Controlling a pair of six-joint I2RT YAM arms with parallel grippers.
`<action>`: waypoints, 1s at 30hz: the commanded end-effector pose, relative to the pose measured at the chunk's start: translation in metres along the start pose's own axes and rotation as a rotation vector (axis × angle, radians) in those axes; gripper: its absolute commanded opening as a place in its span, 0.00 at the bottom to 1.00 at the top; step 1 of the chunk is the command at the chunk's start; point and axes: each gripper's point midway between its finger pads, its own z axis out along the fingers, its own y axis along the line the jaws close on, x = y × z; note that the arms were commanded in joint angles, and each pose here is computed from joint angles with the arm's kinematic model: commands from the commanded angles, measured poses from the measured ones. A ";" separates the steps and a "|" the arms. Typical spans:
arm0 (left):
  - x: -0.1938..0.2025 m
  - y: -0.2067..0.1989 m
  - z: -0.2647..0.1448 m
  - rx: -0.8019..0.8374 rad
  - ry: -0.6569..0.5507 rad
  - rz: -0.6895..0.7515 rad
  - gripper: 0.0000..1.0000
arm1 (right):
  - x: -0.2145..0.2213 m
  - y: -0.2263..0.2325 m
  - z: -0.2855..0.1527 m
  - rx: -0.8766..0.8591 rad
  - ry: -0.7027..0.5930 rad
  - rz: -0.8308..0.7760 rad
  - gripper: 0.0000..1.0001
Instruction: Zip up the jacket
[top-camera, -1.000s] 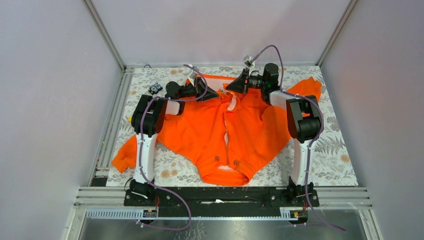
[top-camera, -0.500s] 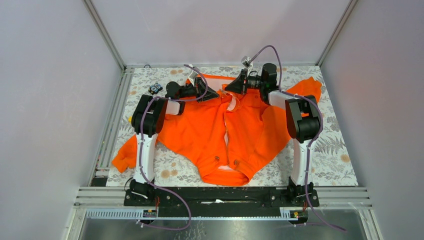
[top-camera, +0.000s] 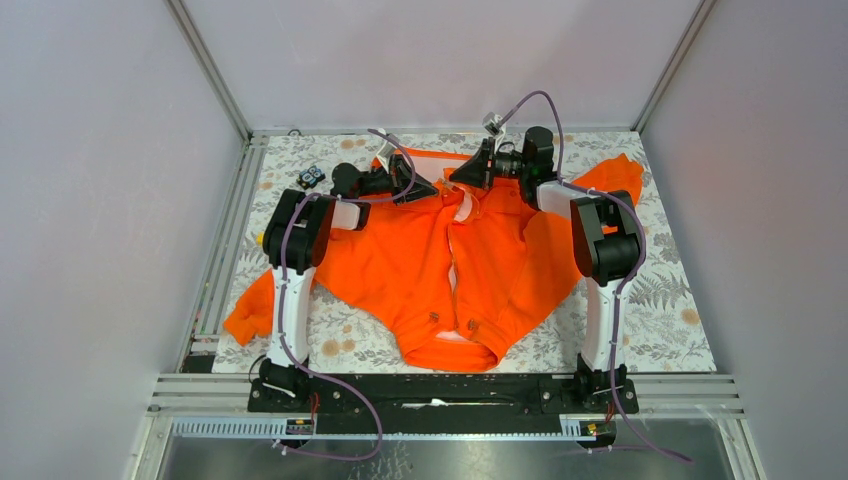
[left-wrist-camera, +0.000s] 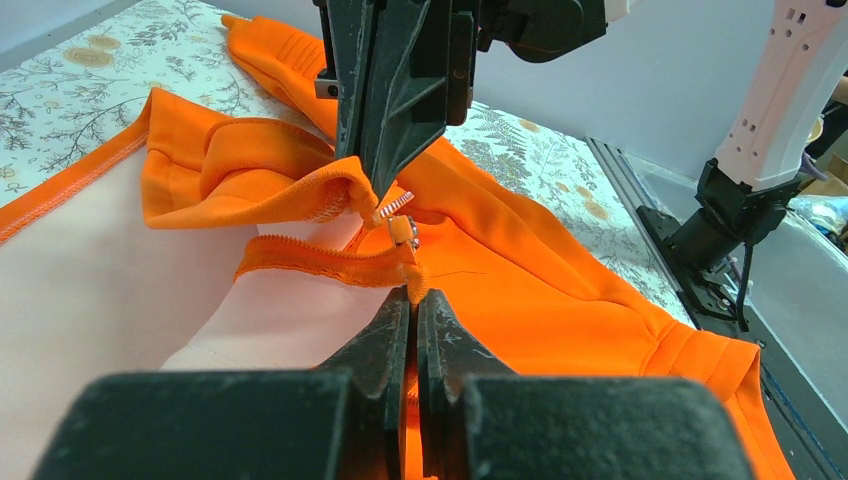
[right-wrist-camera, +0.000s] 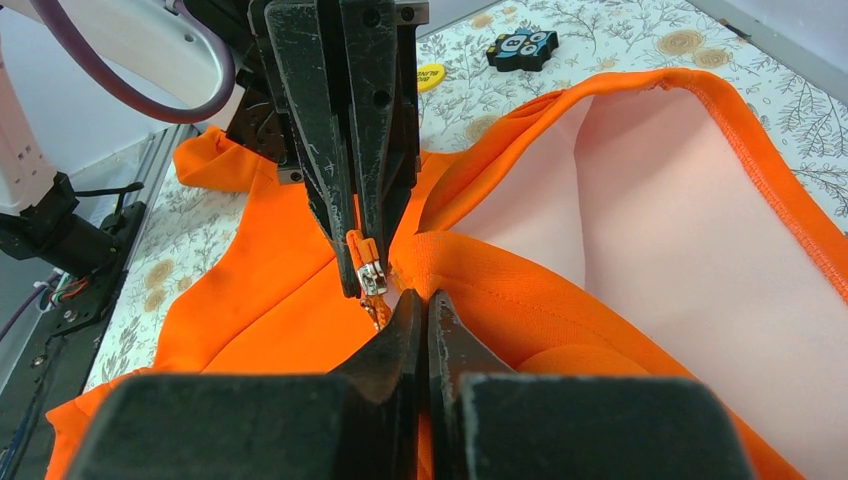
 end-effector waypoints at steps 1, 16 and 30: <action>-0.037 -0.023 0.004 0.062 -0.022 0.196 0.00 | -0.020 0.013 0.004 -0.024 -0.015 -0.083 0.00; -0.039 -0.019 -0.003 0.040 -0.032 0.204 0.00 | -0.023 0.015 0.002 -0.016 -0.032 -0.093 0.00; -0.039 -0.020 0.001 0.050 -0.030 0.200 0.00 | -0.023 0.015 0.005 -0.040 -0.032 -0.058 0.00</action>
